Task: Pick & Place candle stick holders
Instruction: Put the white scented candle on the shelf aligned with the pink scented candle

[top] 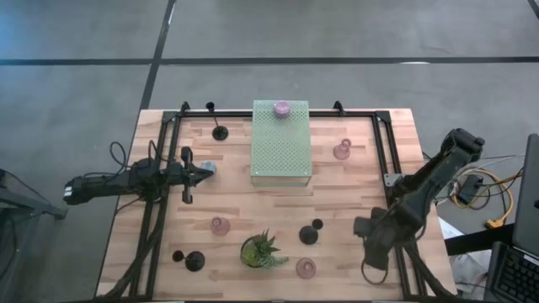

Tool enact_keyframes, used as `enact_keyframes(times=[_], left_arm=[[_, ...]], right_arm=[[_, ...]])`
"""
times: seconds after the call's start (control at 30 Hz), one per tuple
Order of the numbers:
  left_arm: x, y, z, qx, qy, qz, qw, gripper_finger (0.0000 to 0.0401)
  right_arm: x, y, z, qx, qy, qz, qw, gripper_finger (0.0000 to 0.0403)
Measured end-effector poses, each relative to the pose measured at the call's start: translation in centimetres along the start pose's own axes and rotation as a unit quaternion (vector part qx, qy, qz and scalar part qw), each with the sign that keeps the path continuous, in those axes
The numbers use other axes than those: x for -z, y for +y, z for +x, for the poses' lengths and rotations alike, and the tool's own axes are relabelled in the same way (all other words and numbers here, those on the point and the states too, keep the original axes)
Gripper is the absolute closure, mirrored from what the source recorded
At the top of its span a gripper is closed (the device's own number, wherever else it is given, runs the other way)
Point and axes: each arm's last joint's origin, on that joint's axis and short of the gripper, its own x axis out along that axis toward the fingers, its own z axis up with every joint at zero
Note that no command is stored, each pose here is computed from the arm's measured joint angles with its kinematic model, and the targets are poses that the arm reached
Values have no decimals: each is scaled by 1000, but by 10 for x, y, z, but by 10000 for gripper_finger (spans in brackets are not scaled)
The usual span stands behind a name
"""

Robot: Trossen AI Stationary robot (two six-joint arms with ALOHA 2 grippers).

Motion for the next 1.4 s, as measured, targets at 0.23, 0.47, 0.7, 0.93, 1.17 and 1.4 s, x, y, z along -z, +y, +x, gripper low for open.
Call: enact_keyframes(times=[0.23,0.47,0.7,0.93,1.17,1.4], left_arm=[[0,0,0,0,0,0,1000,382],[0,0,0,0,0,0,1000,382],[0,0,0,0,0,0,1000,382],[0,0,0,0,0,0,1000,382],[0,0,0,0,0,0,1000,382],[0,0,0,0,0,0,1000,382]], right_arm=[[-15,-17,-29,-50,2,39,998,116],[-35,-27,-66,-16,-13,28,999,116],[-66,-32,-100,39,-44,4,998,116],[-104,-37,-128,63,-71,-5,995,116],[-159,-41,-144,70,-93,25,993,116],[-229,-47,-149,73,-112,43,990,116]])
